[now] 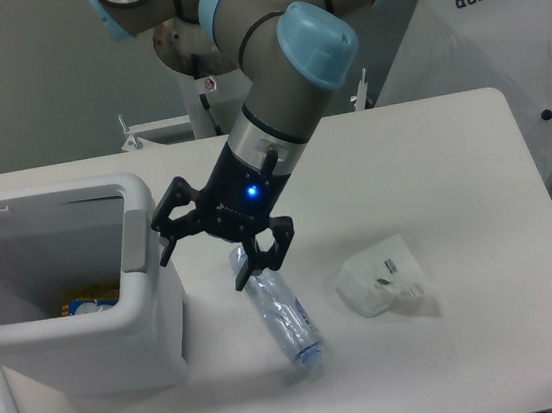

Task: Open the trash can
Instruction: 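Withdraw the gripper away from the opened trash can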

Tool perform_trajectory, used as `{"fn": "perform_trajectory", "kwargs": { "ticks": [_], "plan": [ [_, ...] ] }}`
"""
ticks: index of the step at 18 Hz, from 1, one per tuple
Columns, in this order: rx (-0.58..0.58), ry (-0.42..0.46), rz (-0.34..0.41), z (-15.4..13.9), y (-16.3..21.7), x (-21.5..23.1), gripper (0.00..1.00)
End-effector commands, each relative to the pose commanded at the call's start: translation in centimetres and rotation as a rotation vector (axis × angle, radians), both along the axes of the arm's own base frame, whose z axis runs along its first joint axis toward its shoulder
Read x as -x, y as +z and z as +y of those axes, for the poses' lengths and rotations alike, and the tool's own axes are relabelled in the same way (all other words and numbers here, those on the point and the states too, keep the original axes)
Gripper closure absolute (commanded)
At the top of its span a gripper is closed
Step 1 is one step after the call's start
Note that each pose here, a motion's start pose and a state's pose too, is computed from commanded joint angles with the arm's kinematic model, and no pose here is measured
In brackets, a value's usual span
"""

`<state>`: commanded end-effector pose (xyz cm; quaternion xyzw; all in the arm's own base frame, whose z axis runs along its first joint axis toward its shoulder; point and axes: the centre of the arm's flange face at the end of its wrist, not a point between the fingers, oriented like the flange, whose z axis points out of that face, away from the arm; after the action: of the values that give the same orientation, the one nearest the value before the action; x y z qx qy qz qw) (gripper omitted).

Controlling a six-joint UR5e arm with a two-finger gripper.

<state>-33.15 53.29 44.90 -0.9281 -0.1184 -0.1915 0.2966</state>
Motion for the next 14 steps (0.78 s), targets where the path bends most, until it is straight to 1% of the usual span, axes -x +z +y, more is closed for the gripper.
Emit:
{"fn": "perform_trajectory", "kwargs": {
  "ticks": [6, 9, 11, 14],
  "plan": [
    [-0.020, 0.015, 0.026, -0.4, 1.3, 1.4, 0.00],
    [-0.051, 0.039, 0.067, -1.1, 1.7, 3.0, 0.00],
    [-0.074, 0.048, 0.097, -1.2, 1.3, 3.9, 0.00],
    [-0.094, 0.079, 0.128, -2.1, 1.0, 5.9, 0.00]
  ]
}}
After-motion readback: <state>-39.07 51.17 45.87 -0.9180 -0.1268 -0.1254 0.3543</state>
